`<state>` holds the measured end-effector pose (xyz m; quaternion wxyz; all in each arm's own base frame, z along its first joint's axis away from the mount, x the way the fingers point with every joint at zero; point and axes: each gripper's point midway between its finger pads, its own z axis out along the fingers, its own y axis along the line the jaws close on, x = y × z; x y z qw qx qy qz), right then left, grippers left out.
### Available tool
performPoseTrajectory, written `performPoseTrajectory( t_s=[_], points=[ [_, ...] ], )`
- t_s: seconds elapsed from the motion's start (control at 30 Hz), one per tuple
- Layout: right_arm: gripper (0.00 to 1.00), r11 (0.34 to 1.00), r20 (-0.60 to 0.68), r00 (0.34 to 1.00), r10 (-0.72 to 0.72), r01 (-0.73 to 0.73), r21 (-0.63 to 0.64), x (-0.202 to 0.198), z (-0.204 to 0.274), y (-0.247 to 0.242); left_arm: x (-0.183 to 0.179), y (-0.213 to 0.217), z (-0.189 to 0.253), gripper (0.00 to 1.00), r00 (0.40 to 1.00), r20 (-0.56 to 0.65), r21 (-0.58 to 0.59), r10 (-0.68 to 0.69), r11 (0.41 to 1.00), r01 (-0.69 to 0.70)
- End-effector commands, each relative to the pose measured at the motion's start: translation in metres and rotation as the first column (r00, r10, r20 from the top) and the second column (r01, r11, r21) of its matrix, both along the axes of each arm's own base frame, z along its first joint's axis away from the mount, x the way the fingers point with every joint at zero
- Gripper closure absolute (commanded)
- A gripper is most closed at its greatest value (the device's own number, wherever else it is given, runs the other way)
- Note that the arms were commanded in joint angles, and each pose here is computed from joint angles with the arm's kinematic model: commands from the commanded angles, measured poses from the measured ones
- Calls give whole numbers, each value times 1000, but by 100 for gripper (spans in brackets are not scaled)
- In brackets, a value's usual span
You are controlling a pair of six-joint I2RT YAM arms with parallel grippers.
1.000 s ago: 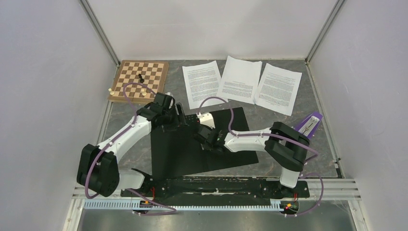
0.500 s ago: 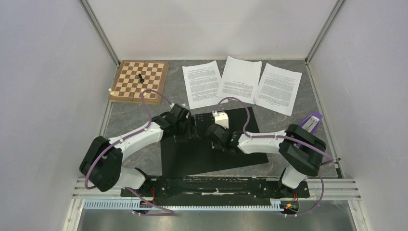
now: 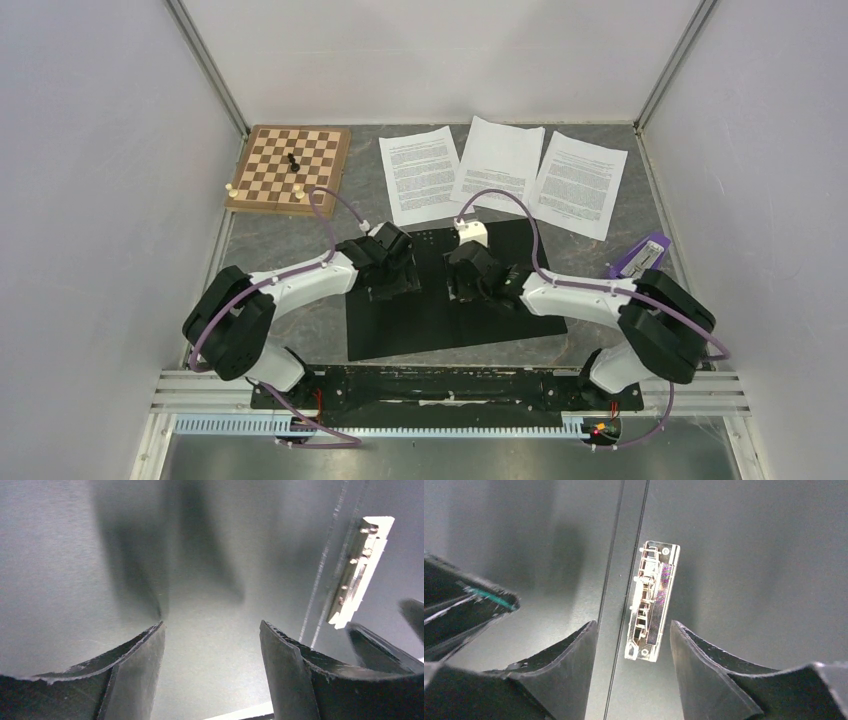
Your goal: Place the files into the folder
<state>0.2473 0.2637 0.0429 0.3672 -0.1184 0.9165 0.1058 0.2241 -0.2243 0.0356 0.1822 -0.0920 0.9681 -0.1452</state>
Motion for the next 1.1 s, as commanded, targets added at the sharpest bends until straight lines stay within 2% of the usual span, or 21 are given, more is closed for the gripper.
performPoseTrajectory(
  t_s=[0.0, 0.2, 0.27, 0.63, 0.9, 1.07],
  points=[
    [43, 999, 52, 998, 46, -47, 16, -3, 29, -4, 7, 21, 5, 25, 990, 51, 86, 135, 987, -139],
    [64, 998, 21, 998, 63, -63, -7, -11, 19, -9, -5, 41, -10, 25, 985, 45, 176, 164, 970, -169],
    [68, 997, 3, 997, 75, -75, -22, -11, 15, -6, -6, 44, -12, 25, 986, 47, 189, 160, 968, -166],
    [73, 986, -44, 990, 134, -138, -95, -22, 4, 5, -15, 61, -14, 24, 987, 81, 206, 138, 967, -153],
    [80, 980, -59, 991, 119, -126, -151, -22, -7, -3, -21, 56, -26, 24, 988, 54, 177, 142, 973, -150],
    [81, 978, -69, 990, 122, -131, -163, -23, -11, -4, -21, 55, -29, 24, 990, 45, 183, 133, 973, -139]
  ],
)
